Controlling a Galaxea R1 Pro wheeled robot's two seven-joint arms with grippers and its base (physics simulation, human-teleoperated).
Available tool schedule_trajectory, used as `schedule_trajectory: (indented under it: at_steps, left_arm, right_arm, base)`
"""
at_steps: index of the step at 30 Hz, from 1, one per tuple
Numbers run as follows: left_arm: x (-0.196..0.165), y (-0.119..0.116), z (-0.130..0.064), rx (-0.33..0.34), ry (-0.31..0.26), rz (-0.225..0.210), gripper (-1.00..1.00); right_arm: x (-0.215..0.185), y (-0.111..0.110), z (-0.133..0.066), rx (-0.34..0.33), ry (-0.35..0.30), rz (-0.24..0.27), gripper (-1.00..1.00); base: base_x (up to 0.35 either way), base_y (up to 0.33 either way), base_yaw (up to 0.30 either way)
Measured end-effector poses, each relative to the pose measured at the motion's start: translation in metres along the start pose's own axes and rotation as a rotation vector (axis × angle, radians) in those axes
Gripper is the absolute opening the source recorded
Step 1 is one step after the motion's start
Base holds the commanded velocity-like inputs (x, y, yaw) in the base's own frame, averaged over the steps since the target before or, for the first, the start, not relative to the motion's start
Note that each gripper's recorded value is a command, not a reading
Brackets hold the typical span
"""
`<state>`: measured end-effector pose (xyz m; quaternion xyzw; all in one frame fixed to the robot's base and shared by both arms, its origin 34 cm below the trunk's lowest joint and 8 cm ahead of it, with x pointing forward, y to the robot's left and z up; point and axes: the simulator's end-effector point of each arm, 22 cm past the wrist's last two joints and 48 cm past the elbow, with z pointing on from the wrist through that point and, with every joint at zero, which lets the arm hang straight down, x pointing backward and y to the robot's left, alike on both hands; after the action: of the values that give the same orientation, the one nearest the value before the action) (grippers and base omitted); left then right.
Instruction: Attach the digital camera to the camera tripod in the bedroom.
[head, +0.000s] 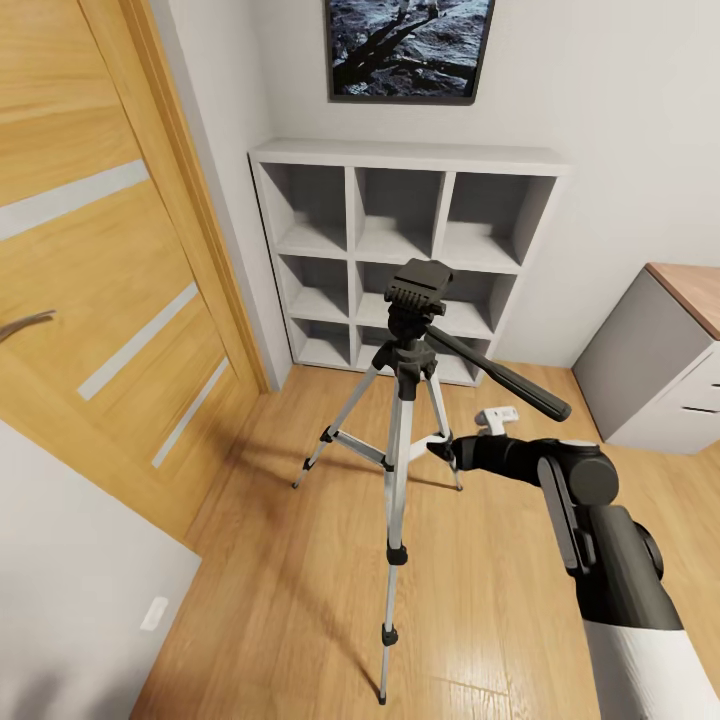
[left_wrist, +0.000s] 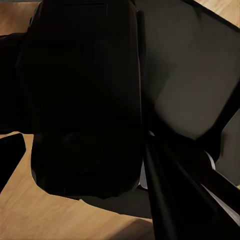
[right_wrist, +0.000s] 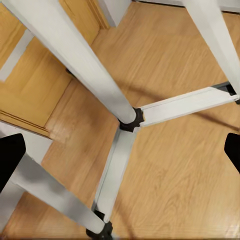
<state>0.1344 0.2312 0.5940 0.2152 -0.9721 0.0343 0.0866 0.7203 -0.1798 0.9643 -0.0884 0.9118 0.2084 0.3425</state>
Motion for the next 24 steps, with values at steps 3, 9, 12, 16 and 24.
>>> schedule_trajectory:
  at_steps: [3, 9, 12, 16, 24]
  left_arm:
    - [0.000, 0.000, 0.000, 0.000, 0.000, 0.000, -1.00]
    - [0.000, 0.000, 0.000, 0.000, 0.000, 0.000, -1.00]
    - [0.000, 0.000, 0.000, 0.000, 0.000, 0.000, -1.00]
    - [0.000, 0.000, 0.000, 0.000, 0.000, 0.000, -1.00]
    - [0.000, 0.000, 0.000, 0.000, 0.000, 0.000, -1.00]
  right_arm:
    - [-0.003, 0.000, 0.000, 0.000, -0.004, -0.001, 1.00]
    - [-0.005, 0.001, -0.001, -0.003, -0.007, -0.003, 1.00]
    - [-0.006, 0.002, 0.000, -0.006, -0.007, -0.004, 1.00]
    - [-0.006, 0.007, 0.000, -0.027, -0.007, -0.005, 1.00]
    - [-0.006, 0.044, -0.004, -0.193, -0.007, -0.006, 1.00]
  base:
    - [0.000, 0.000, 0.000]
    - [0.000, 0.000, 0.000]
    - [0.000, 0.000, 0.000]
    - [0.000, 0.000, 0.000]
    - [0.000, 0.000, 0.000]
